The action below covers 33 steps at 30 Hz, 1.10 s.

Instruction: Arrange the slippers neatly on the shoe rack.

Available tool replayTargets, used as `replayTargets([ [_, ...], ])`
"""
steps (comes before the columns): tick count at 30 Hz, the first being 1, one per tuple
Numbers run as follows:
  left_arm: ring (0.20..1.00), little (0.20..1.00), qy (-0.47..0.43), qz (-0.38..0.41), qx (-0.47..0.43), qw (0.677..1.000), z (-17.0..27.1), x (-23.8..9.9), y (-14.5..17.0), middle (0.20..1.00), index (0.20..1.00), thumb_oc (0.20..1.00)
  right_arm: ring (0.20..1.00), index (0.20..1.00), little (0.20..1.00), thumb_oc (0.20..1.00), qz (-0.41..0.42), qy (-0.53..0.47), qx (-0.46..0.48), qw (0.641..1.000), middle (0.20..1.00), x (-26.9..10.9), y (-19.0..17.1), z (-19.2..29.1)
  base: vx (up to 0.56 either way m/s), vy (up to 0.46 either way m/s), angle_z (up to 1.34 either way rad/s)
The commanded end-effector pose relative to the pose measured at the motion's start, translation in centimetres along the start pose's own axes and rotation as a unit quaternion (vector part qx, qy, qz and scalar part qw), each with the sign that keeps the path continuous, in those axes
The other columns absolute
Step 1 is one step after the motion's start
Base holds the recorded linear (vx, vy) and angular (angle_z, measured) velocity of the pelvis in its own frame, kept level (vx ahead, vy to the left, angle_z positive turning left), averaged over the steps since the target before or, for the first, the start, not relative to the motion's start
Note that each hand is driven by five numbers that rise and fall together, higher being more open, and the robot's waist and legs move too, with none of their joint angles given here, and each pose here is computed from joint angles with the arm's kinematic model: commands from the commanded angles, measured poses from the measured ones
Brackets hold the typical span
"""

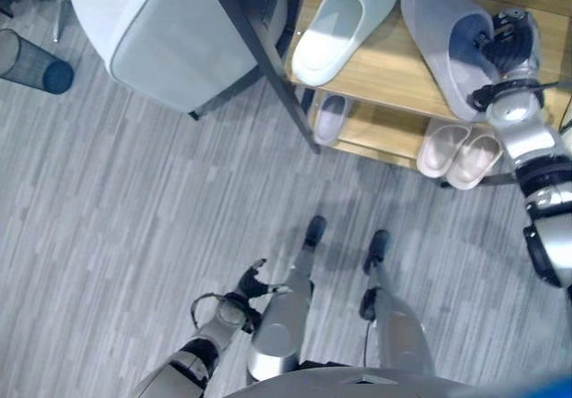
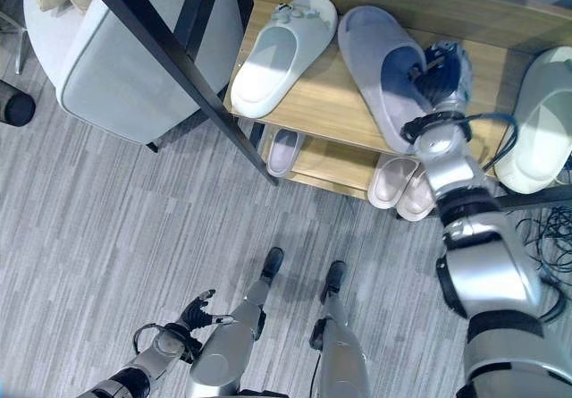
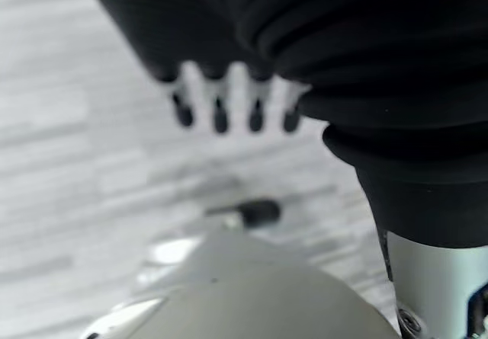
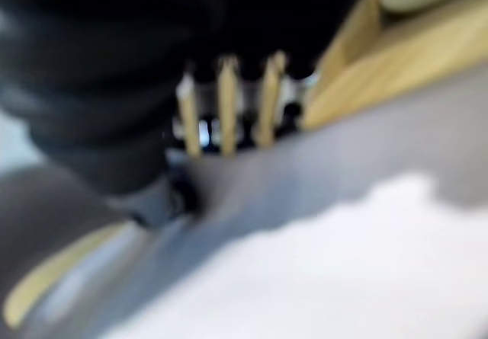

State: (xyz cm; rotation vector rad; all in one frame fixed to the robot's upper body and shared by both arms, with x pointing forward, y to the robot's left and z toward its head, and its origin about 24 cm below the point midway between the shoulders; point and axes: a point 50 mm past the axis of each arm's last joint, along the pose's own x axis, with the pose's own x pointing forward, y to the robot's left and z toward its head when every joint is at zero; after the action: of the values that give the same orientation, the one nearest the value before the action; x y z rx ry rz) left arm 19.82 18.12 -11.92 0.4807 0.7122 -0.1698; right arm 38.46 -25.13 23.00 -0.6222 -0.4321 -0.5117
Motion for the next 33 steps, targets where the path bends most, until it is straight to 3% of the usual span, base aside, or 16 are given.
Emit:
replayTargets([
  [1,1.0,1.0,-0.011,-0.003,0.009,1.0,0.7,0.2,-0.7,1.0,1.0,1.0,0.2,0.2,0.2,0.2,-0.052,-0.068,-0.01,0.996,0.2,0.0,-2.7,1.3,-0.01,0.034,0.03],
  [8,1.0,1.0,-0.017,0.014,0.004,1.0,1.8,0.8,0.2,1.0,1.0,1.0,0.2,0.2,0.2,0.2,-0.031,-0.094,0.069,0.993,0.2,-5.8,0.1,1.0,-0.03,0.097,-0.07],
  [10,1.0,1.0,0.005,0.031,-0.014,0.999,0.9,0.7,1.0,1.0,1.0,1.0,0.2,0.2,0.2,0.2,0.048,-0.115,0.113,0.986,0.2,-9.5,2.3,1.7,-0.05,0.138,-0.68],
  [13,1.0,1.0,0.012,0.046,-0.024,0.999,0.5,0.6,1.7,1.0,1.0,1.0,0.2,0.2,0.2,0.2,0.092,-0.112,0.125,0.982,0.2,-11.8,2.8,1.2,0.0,0.112,-0.66],
  [14,1.0,1.0,0.013,0.065,-0.04,0.997,0.4,0.6,2.7,1.0,1.0,1.0,0.2,0.2,0.2,0.2,0.139,-0.101,0.135,0.976,0.2,-14.3,2.8,0.6,0.01,0.124,-0.41],
  [16,1.0,1.0,0.013,0.065,-0.04,0.997,0.4,0.6,2.7,1.0,1.0,1.0,0.2,0.2,0.2,0.2,0.139,-0.101,0.135,0.976,0.2,-14.3,2.8,0.6,0.01,0.088,-0.19],
  [19,1.0,1.0,0.02,0.123,-0.088,0.988,-0.4,0.2,5.1,1.0,1.0,1.0,0.2,0.2,0.2,0.2,0.242,-0.027,0.138,0.96,0.2,-18.6,4.7,-2.2,0.1,0.116,-0.15],
  [26,1.0,1.0,0.044,0.123,-0.112,0.985,-1.7,-0.2,4.7,1.0,1.0,1.0,0.2,0.2,0.2,0.2,0.249,0.03,0.09,0.964,0.2,-19.8,4.4,-5.3,0.26,-0.159,-0.35],
  [33,1.0,1.0,-0.023,0.173,-0.231,0.957,1.0,0.1,5.2,1.0,1.0,1.0,0.2,0.2,0.2,0.2,0.217,0.027,0.085,0.972,0.2,-18.9,4.1,-5.5,0.1,-0.167,0.49],
])
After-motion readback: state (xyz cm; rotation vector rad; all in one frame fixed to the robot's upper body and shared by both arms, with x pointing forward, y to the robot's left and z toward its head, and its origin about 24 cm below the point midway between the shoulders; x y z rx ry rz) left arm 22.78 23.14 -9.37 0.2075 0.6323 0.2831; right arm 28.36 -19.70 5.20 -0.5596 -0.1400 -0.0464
